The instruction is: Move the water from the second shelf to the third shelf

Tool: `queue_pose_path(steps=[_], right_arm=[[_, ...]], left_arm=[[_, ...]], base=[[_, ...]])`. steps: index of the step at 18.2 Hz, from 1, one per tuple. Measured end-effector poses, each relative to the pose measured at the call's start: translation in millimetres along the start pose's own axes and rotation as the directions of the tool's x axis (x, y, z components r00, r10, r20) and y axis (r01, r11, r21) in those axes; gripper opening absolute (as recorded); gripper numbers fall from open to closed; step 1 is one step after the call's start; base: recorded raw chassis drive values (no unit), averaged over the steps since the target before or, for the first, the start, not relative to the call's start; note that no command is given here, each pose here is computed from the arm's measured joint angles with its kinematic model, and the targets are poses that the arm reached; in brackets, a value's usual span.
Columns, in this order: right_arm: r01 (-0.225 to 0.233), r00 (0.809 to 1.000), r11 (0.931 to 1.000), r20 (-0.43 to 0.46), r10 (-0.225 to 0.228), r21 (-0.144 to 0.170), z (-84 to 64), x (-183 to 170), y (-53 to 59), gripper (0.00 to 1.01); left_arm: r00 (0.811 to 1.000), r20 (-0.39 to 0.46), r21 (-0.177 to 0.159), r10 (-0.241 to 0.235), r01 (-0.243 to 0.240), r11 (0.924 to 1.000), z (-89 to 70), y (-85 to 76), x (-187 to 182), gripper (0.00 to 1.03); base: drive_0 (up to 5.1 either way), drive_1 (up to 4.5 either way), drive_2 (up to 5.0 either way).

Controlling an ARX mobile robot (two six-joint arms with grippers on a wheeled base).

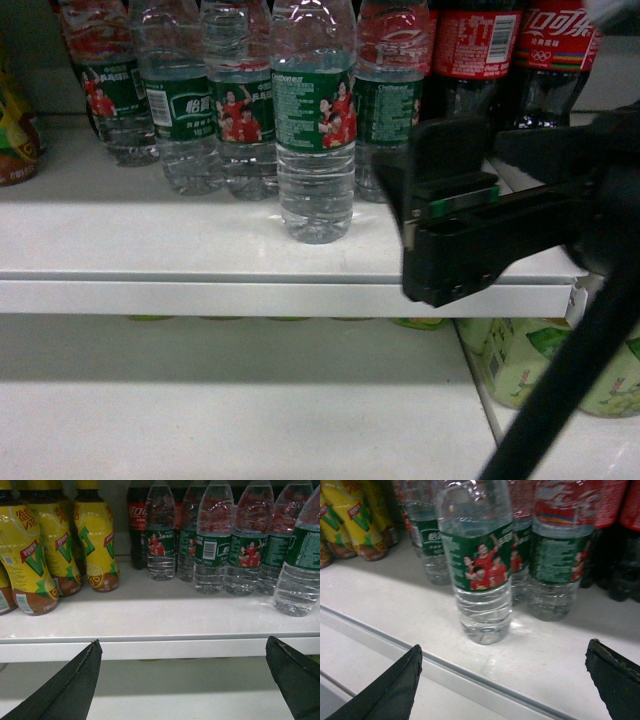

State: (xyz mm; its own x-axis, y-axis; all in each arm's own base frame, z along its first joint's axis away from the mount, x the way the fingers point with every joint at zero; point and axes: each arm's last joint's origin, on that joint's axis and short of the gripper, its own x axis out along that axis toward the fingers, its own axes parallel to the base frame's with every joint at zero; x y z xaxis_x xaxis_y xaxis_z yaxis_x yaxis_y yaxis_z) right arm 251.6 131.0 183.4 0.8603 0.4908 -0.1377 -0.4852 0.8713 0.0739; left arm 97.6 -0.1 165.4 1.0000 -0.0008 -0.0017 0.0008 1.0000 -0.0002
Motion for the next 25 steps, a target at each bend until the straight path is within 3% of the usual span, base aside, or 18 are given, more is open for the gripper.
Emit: queue_pose_path(steps=[3,7,10,12,15,21,25], right_arm=[[-0.051,0.999,0.9985,0.0,0.051,0.018,1.9,8,5.4,0.98],[-0.123,0.992,0.9917,0.02,0.122,0.039,20.6,32,20.1,0.98],[-0.09,0.996,0.9943,0.0,0.09,0.057,23.9,51,21.5,0.98],[-0.078,0.997,0.9952,0.011,0.077,0.059,31.4,65,24.7,0.98],[-0.04,0.999,0.9975,-0.018,0.041,0.058,30.1,83,25.8,0.98],[0.006,1.0,0.9982,-0.027,-0.005,0.059,37.7,106,19.8,0.98],[0.021,0.999,0.998,-0.047,-0.018,0.059,34.9,118,16.0,0.98]], left_arm=[[1.0,0.0,0.0,0.0,0.0,1.0,0.0,0.0,0,0.98],[1.0,0.0,0.0,0.0,0.0,1.0,0.0,0.0,0,0.98],[1.0,0.0,0.0,0.0,0.0,1.0,0.0,0.0,0,0.98],[1.0,0.0,0.0,0.0,0.0,1.0,0.0,0.0,0,0.98],[1.0,0.0,0.0,0.0,0.0,1.0,0.0,0.0,0,0.98],[1.0,0.0,0.0,0.0,0.0,1.0,0.0,0.0,0,0.98],[1.0,0.0,0.0,0.0,0.0,1.0,0.0,0.0,0,0.98]], base=[[0.0,0.0,0.0],[0.0,0.0,0.0],[0.0,0.0,0.0],[0.0,0.0,0.0],[0.0,0.0,0.0],[0.0,0.0,0.0],[0.0,0.0,0.0]])
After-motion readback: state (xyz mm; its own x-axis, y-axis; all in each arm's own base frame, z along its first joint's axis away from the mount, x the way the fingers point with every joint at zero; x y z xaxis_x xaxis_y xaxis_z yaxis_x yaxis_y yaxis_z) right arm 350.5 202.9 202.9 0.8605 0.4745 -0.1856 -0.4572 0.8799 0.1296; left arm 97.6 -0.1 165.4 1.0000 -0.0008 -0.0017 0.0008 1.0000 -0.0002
